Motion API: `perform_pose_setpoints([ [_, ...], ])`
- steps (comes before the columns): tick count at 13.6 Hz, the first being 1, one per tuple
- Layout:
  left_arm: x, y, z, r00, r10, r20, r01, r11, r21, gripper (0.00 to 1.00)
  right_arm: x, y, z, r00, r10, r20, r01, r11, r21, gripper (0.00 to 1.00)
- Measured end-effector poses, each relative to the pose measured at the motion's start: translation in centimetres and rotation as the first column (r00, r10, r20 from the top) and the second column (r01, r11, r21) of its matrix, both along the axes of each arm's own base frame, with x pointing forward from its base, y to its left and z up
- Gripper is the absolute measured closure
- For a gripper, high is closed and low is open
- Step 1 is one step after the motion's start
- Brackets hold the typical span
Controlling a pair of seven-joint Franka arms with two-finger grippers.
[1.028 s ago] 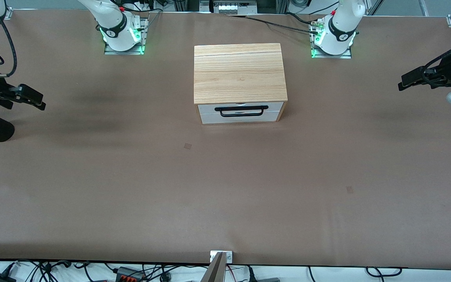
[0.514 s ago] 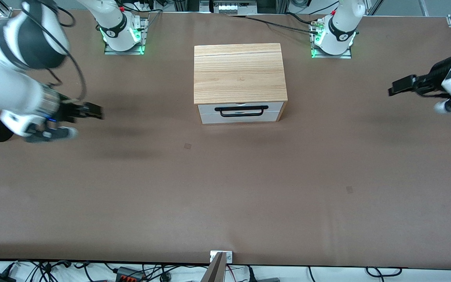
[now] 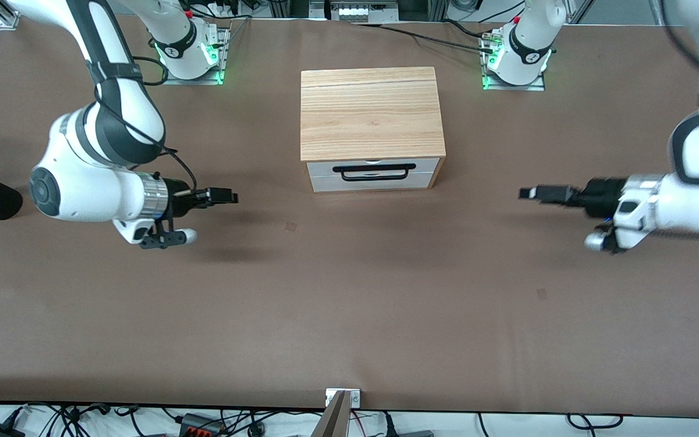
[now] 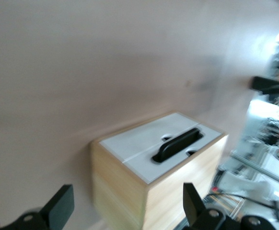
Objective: Pull top drawer with both arms simultaneously
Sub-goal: 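Move both grippers toward the black drawer handle from either end, then close the left gripper and the right gripper on the handle ends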
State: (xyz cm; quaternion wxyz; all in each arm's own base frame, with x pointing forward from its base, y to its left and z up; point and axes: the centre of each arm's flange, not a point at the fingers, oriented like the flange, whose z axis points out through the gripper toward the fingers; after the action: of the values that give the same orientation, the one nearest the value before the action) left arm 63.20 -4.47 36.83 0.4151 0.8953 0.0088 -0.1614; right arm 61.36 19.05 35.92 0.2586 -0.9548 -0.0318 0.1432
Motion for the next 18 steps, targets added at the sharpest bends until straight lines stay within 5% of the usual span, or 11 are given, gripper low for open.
perform_pose_setpoints([
  [4, -1.5, -4.1, -8.7, 0.996, 0.046, 0.078, -0.023, 0.961, -0.275, 0.0, -0.2, 4.0, -3.8, 0.999, 0.047, 0.022, -0.051, 0.954, 0.296, 0.0],
  [8, -4.8, -9.1, -13.4, 0.979, 0.142, 0.147, -0.067, 0.902, -0.427, 0.0, -1.9, 6.8, -10.5, 0.995, 0.065, 0.076, -0.098, 0.815, 0.571, 0.0],
  [14, -10.5, -13.4, -18.0, 0.966, 0.228, 0.125, -0.118, 0.812, -0.572, 0.0, -5.7, 13.1, -15.5, 0.993, 0.083, 0.085, -0.118, 0.667, 0.736, 0.0],
  [18, -14.4, -14.0, -20.5, 0.962, 0.265, 0.067, -0.162, 0.748, -0.644, 0.01, -7.0, 13.9, -18.2, 0.994, 0.091, 0.055, -0.1, 0.623, 0.775, 0.0],
])
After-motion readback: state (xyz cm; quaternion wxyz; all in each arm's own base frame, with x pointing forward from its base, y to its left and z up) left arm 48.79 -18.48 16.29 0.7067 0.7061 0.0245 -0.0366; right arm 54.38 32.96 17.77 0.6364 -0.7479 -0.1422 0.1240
